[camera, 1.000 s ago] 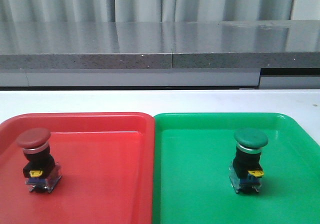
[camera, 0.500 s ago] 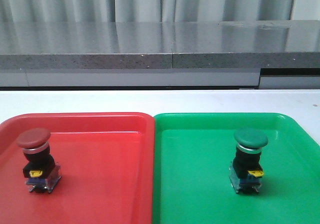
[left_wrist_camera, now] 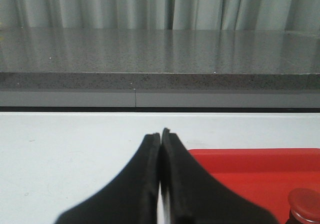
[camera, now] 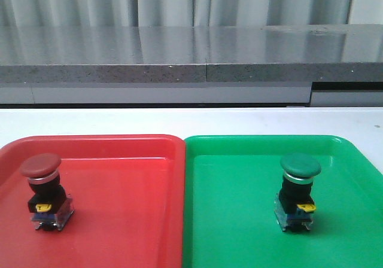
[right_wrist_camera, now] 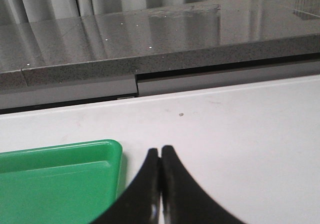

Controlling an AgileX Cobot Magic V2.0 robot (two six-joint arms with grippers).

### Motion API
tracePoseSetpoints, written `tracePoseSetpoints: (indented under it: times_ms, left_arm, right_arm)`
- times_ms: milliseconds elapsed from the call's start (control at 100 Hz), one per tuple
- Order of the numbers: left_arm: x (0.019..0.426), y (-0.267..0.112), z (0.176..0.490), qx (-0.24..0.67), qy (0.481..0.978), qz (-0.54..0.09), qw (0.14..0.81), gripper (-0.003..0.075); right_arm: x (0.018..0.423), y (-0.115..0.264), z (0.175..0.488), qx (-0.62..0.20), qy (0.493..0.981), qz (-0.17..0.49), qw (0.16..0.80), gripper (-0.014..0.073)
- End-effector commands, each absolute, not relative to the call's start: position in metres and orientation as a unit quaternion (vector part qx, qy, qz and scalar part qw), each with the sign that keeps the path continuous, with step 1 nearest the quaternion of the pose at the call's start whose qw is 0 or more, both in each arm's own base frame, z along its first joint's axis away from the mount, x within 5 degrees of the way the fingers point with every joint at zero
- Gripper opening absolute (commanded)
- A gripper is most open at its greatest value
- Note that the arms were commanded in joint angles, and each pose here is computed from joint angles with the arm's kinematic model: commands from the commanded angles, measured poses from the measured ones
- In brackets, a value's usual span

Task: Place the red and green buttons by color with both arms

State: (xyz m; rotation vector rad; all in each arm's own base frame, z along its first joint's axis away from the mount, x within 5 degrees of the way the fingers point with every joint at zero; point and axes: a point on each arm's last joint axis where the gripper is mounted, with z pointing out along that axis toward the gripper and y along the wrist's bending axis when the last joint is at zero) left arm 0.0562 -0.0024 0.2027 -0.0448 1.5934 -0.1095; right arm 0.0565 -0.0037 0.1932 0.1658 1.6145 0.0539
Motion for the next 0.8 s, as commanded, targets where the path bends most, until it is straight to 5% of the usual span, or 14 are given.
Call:
tracePoseSetpoints:
  times_ms: [0,790]
  left_arm:
    - [0.0538,-0.0021,0.2083,-0.025,0.677,-0.055,0.734,-0.0020]
    - [0.0538,-0.0021,0.2083,-0.025,0.677,-0.055,0.734,-0.0020]
  right_arm:
    - [0.0543,-0.0039,0.2093,0.067,0.675,0.019,0.735,-0.0063]
    - [0.0542,-0.0039,0.2096,0.064,0.675,0.017,0.735,-0.0063]
